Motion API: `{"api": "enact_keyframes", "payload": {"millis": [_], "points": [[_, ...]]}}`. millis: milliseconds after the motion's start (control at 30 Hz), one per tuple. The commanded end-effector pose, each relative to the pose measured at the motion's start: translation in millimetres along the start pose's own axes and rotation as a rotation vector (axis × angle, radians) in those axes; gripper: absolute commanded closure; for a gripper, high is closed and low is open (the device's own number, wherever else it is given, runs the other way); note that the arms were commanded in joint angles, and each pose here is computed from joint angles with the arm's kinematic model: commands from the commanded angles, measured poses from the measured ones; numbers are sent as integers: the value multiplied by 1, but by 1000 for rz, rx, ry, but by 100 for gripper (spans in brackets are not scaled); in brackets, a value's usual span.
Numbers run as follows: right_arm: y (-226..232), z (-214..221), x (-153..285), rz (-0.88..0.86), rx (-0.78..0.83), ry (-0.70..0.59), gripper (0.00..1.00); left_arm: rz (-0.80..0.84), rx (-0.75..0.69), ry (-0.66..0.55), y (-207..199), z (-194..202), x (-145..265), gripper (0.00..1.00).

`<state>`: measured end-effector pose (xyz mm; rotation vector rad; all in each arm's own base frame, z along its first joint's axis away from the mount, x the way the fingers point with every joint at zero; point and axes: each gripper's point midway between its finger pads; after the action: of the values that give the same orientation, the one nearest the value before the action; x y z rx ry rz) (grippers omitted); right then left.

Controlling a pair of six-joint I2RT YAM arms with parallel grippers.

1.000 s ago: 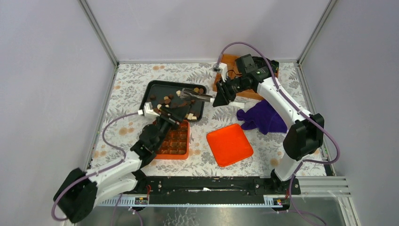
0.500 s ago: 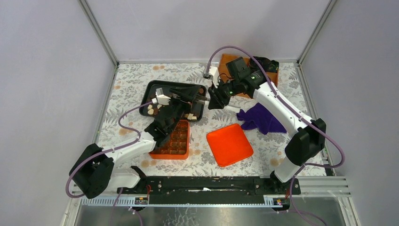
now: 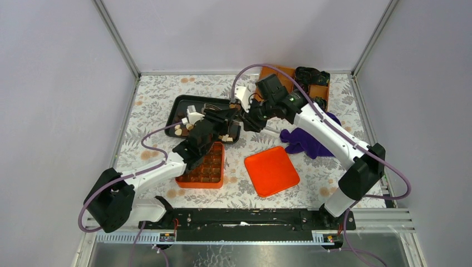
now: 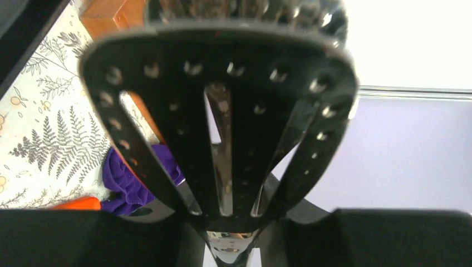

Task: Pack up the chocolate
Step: Adjust the clamp.

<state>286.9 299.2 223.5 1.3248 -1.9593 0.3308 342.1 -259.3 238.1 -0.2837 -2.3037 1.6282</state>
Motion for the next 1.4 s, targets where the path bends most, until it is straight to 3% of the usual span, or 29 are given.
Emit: {"api": "enact_keyframes", "payload": {"millis": [0,133,200,367,567,933,1100,1367], "points": [[-1,-17,14,118,130,-46,61,-14,12,-21,-10,-5,-4,67],[-4,-13,9,210,217,-9,61,-27,36,-17,-7,-4,-5,69],[-5,-12,9,235,235,-3,60,-22,46,-15,-8,-4,-5,75],[2,-15,5,199,188,-20,57,12,79,-15,-13,-5,-2,81],[8,-13,-2,148,127,-27,45,41,105,-22,-18,-8,4,86],[0,-13,-14,138,43,-26,44,67,126,-16,-22,-8,9,87],[-1,-15,-16,134,20,-34,46,68,135,-11,-21,-6,10,87],[-7,-18,-11,107,-50,-63,62,67,142,-9,-19,-6,11,82]]}}
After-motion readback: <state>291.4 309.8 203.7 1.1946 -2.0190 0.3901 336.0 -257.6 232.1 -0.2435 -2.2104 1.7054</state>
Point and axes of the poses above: each gripper's point midway between its finger pads, its own x axis back along the fingers, its own y axis along the line the jaws close on, z = x × y, and after that the axes turned 15 degrees about -x, right-handed
